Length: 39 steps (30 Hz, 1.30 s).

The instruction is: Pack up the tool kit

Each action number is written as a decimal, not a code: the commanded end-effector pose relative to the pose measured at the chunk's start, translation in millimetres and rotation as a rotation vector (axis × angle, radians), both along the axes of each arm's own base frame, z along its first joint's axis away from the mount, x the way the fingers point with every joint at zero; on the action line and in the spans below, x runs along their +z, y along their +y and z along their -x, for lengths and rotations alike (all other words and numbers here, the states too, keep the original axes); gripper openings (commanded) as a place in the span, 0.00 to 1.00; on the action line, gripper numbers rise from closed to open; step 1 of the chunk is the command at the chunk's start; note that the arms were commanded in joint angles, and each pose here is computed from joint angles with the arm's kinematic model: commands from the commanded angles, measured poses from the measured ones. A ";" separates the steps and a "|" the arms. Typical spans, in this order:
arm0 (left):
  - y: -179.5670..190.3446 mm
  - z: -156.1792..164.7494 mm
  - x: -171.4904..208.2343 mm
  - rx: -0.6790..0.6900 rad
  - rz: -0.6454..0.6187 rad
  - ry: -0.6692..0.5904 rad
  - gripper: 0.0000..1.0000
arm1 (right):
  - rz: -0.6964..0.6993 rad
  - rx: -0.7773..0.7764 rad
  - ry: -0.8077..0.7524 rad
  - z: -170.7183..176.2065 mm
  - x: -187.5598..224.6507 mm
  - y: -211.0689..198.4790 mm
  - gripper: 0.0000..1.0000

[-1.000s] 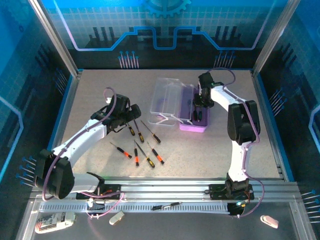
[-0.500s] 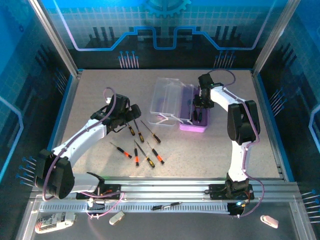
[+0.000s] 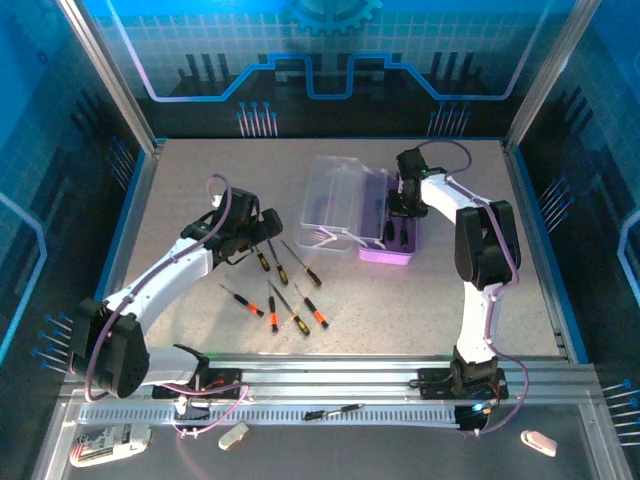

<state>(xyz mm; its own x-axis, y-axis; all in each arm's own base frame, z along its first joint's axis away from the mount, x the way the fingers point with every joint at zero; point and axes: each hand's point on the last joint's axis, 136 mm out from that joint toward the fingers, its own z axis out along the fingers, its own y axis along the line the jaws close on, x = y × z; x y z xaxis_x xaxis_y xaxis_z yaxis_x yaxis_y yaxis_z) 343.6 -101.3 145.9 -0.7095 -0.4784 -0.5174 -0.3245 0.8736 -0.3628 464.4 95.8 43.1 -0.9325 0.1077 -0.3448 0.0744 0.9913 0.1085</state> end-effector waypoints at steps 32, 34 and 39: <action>7.1 5.1 -18.5 0.040 0.031 0.028 0.56 | -0.270 0.140 -0.283 67.5 136.2 78.7 0.31; 9.8 6.1 -28.0 0.057 0.016 0.061 0.48 | -0.289 0.142 -0.290 71.0 139.0 83.8 0.32; 7.5 6.0 -54.2 0.045 -0.021 0.173 0.45 | -0.285 0.148 -0.309 76.7 146.4 83.0 0.32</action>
